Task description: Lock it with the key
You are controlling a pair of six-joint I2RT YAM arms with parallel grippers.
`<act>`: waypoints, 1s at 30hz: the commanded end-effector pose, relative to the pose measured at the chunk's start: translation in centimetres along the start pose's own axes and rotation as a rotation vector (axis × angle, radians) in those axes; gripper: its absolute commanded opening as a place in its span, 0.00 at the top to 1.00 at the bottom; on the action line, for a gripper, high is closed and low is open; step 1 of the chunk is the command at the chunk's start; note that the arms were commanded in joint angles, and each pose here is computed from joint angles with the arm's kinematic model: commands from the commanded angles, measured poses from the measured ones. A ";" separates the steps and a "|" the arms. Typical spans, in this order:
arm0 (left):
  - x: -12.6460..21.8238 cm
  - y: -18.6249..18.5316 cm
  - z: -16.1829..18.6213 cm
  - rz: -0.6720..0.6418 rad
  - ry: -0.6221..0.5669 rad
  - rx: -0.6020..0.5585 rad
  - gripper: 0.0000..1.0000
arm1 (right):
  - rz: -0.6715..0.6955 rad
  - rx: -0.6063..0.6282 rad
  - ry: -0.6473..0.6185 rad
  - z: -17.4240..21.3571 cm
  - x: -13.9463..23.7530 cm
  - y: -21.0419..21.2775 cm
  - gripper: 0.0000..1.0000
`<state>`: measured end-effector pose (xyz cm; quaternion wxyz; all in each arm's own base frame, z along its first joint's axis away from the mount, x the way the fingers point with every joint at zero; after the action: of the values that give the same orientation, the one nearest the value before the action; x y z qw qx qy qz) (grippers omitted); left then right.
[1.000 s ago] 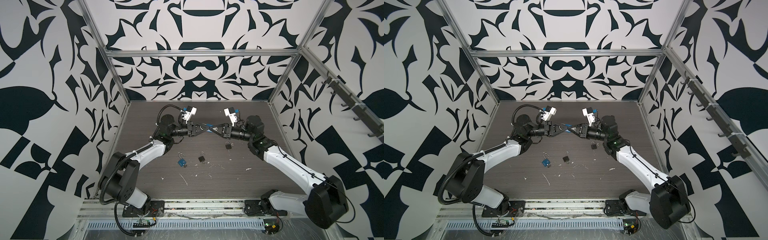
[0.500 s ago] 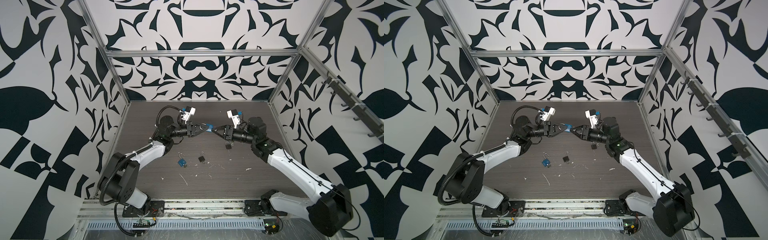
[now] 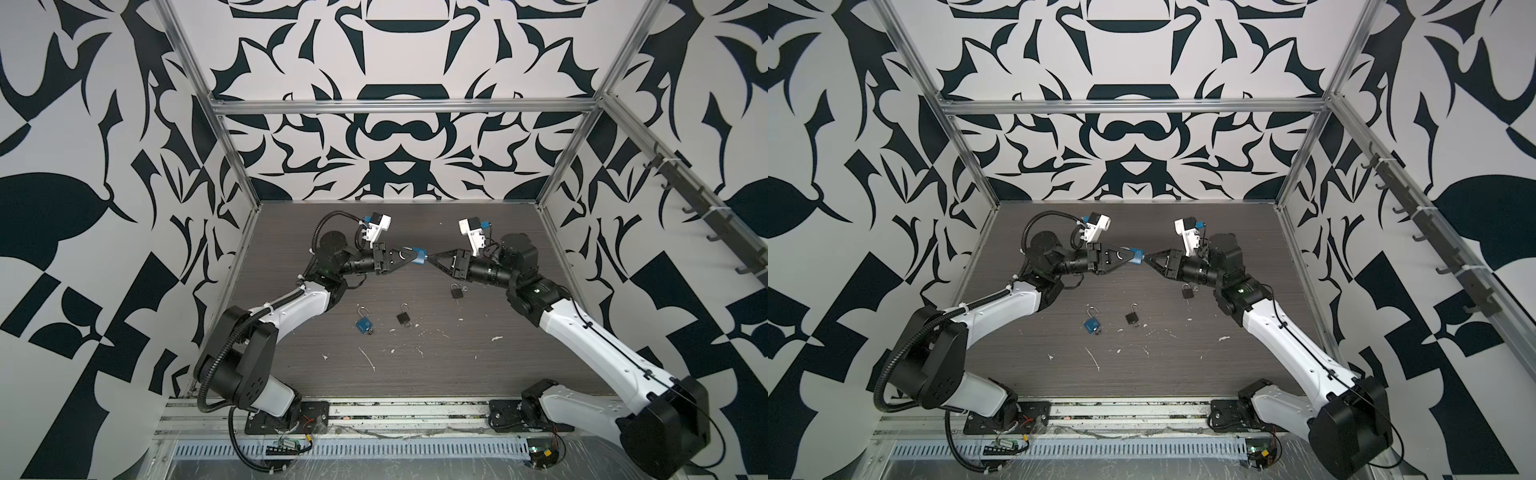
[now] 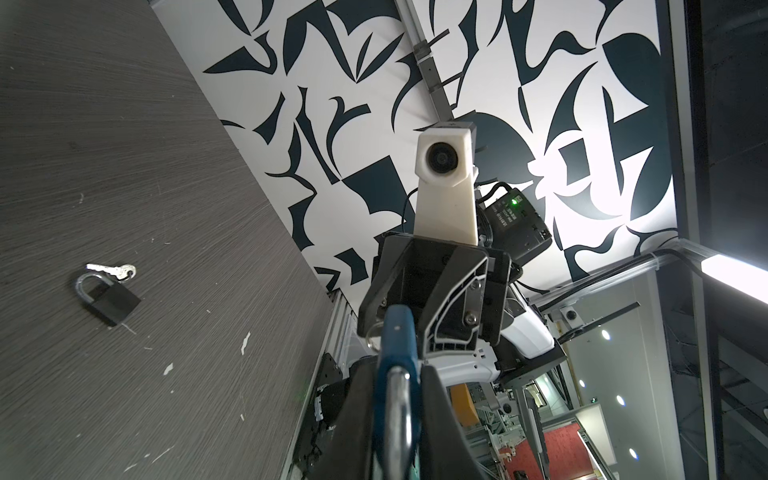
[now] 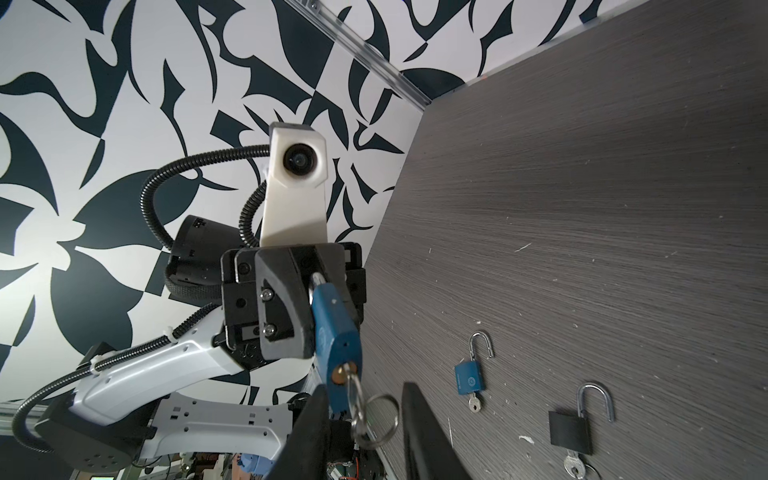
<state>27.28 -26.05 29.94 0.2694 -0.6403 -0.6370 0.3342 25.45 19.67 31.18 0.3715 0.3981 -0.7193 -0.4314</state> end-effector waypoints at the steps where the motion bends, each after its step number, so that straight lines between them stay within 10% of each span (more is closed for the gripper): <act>1: 0.4 -1.8 -0.5 0.029 -0.019 -0.067 1.00 | -0.064 0.077 -0.041 -1.0 0.8 2.8 0.70; 30: 0.1 -1.7 -0.5 0.026 -0.018 -0.061 1.00 | -0.134 0.039 -0.010 -1.0 -0.2 2.7 0.88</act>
<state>27.06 -26.02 30.31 0.2643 -0.6425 -0.6378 0.3323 26.18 20.34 31.84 0.3621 0.4192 -0.7012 -0.4488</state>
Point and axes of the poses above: each gripper's point midway between its finger pads, its own x axis back along the fingers, its own y axis along the line the jaws close on, z = x × y, the point moved 6 cm from there along x, back along the fingers, and after that the axes turned 12 degrees about -x, right-handed, at the moved point
